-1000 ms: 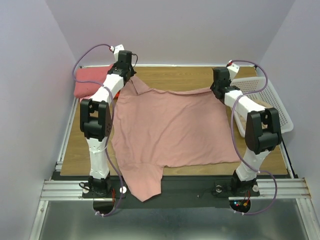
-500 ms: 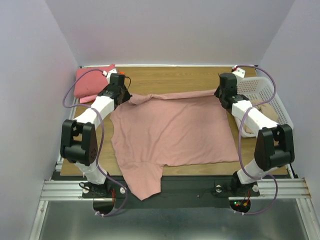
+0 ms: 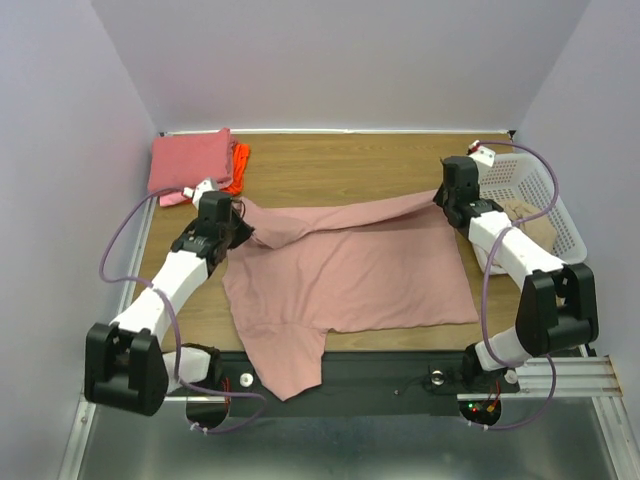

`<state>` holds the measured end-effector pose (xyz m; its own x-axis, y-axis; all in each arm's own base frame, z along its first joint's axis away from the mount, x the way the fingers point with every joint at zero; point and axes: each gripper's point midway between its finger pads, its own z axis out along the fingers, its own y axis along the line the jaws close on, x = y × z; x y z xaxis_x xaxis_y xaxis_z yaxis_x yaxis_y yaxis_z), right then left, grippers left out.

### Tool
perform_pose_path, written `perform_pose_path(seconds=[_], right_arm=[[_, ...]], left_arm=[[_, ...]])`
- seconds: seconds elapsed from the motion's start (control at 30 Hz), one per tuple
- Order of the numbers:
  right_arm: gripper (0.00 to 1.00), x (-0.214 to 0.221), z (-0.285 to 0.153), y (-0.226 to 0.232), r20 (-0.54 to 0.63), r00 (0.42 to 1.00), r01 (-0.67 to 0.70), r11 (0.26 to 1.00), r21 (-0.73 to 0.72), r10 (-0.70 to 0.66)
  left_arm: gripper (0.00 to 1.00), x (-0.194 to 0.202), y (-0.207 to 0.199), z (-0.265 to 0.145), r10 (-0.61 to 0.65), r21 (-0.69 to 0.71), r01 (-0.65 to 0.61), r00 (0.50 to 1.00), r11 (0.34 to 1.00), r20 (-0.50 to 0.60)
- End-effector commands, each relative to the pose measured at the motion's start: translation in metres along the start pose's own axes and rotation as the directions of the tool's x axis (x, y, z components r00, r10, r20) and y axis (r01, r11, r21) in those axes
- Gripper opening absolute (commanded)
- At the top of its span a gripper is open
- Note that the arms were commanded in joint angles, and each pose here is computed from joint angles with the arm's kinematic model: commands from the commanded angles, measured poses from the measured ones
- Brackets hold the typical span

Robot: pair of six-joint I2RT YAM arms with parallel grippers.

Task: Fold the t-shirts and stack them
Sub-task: Fold the tshirt

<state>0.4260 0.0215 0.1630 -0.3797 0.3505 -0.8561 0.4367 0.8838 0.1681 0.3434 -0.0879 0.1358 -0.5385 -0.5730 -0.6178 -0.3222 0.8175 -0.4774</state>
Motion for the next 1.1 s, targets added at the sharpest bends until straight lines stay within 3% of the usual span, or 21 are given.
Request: perform_pose_path(seconds=[0.0,0.43,0.77,0.97,1.07], right_arm=[[0.0,-0.023,-0.012,-0.011,0.067,0.998,-0.025,0.999,0.04,0.022],[0.0,-0.024,-0.014,-0.018,0.055,0.998,-0.003,0.998,0.069,-0.001],[0.01,-0.014,-0.012,-0.023,0.031,0.999,0.017,0.996,0.093,-0.02],[0.05,0.0,-0.016,-0.035,0.002,1.0,0.024,0.992,0.125,-0.025],[0.17,0.002,-0.018,-0.039,0.002,1.0,0.025,0.991,0.135,-0.025]], left_arm=[[0.0,0.005,0.001,-0.024,-0.092,0.029,0.091,0.995,0.995,0.023],[0.0,0.053,0.014,-0.06,-0.201,0.039,0.204,0.977,0.978,-0.067],[0.0,0.088,0.054,-0.072,-0.228,-0.068,0.222,0.97,0.973,-0.081],[0.09,0.106,0.06,-0.067,-0.205,-0.084,0.195,0.969,0.977,-0.14],[0.38,0.111,0.062,-0.071,-0.196,-0.077,0.186,0.968,0.98,-0.16]])
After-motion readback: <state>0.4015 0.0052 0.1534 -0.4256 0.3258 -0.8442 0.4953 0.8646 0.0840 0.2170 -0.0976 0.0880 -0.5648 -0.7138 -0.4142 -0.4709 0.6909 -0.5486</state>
